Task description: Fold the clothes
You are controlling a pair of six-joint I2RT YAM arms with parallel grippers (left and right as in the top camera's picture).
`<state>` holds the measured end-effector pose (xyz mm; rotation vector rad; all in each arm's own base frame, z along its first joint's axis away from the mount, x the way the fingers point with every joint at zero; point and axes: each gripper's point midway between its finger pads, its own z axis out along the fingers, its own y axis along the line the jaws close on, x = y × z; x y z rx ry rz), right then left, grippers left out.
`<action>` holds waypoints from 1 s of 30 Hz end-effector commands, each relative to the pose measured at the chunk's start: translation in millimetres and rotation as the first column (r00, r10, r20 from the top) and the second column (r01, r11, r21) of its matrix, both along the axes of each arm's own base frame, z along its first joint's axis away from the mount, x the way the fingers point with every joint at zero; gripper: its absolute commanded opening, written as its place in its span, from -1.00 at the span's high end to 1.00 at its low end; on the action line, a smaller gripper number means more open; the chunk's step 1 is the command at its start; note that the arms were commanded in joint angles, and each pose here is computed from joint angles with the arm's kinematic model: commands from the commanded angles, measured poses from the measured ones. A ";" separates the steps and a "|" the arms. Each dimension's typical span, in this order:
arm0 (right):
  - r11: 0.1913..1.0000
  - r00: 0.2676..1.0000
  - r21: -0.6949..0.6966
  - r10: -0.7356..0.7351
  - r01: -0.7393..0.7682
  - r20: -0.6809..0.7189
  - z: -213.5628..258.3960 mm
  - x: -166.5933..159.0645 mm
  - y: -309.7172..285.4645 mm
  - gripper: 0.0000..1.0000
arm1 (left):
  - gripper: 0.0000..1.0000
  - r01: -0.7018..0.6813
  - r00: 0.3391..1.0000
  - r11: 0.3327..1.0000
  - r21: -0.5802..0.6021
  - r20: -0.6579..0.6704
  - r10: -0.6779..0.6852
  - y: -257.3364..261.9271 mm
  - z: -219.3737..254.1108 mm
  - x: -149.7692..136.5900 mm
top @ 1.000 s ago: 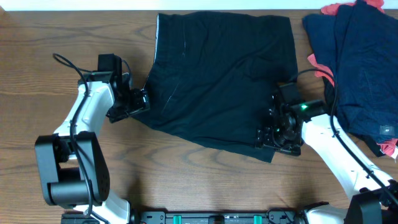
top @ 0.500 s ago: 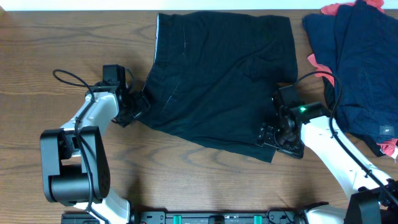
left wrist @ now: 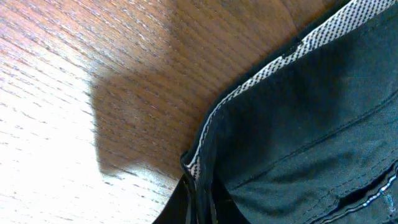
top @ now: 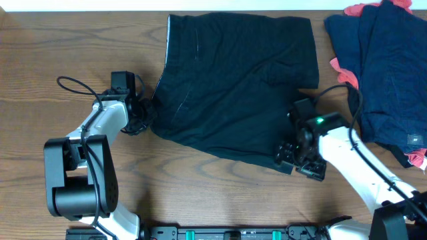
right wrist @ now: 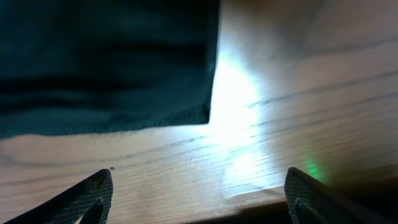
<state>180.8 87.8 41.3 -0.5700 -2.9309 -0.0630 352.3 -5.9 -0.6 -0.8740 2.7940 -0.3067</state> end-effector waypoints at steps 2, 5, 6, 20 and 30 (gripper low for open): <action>1.000 1.000 0.006 -0.018 0.018 -0.006 -12.6 -10.9 9.1 -0.71 | 0.88 -0.016 0.999 1.000 0.011 -0.046 0.016 3.0 -11.0 -11.5; 1.000 1.000 0.021 -0.012 0.012 0.028 -18.1 -5.0 12.6 -0.67 | 0.88 -0.015 0.999 1.000 0.012 -0.048 0.016 3.0 -11.1 -12.1; 1.000 0.999 0.024 -0.013 0.012 0.040 -19.6 -2.6 13.1 -0.65 | 0.88 -0.015 0.999 1.000 0.012 -0.048 0.016 3.0 -11.1 -12.1; 1.000 0.990 -0.011 0.000 0.001 0.141 -45.4 7.3 3.7 -0.18 | 0.88 -0.015 0.997 1.000 0.011 -0.071 0.015 2.7 -12.2 -17.6; 1.000 0.980 0.014 0.000 -0.003 0.200 -61.5 11.3 5.2 0.81 | 0.88 0.014 0.998 1.000 0.017 -0.066 -0.013 3.1 -12.1 -17.5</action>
